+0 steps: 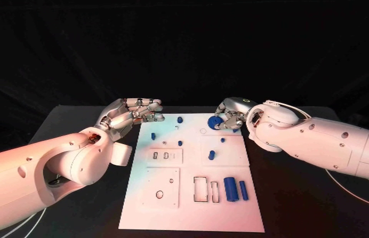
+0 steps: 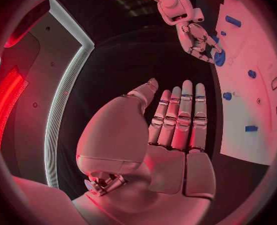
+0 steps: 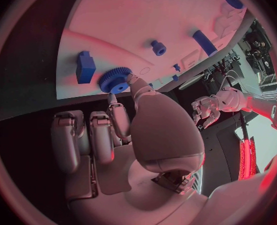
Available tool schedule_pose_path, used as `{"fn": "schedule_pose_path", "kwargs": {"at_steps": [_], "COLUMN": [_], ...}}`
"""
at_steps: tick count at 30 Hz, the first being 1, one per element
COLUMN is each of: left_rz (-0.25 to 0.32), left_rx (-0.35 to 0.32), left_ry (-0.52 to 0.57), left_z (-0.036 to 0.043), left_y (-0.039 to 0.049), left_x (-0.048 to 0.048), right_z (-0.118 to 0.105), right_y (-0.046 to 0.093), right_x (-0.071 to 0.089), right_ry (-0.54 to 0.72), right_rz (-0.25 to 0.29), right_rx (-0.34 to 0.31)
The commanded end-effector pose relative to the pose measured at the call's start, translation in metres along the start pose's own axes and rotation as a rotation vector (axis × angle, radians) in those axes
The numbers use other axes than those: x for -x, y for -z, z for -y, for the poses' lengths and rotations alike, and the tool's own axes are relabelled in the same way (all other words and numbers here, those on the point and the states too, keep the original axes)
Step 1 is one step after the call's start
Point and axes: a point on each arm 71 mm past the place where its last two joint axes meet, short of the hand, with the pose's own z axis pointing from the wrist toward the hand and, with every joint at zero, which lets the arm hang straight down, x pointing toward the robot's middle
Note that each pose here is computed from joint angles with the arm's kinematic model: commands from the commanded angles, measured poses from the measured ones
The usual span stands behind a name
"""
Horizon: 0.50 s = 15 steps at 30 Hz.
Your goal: Assemble the parts on the task board
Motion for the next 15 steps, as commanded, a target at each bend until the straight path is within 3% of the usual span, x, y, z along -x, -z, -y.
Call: {"fn": "schedule_pose_path", "kwargs": {"at_steps": [1, 15], "left_rz": [-0.020, -0.019], "left_rx": [-0.002, 0.000], "left_ry": [0.009, 0.009], "left_z": [0.0007, 0.0004], "left_y": [-0.0002, -0.0005], "left_x": [-0.0014, -0.0011], "right_z": [0.0026, 0.0031], "right_y": [-0.0008, -0.0014], "right_x": [-0.0033, -0.0056], "right_ry": [-0.002, -0.020], "right_rz": [-0.046, -0.069], "right_rx": [-0.021, -0.019]}}
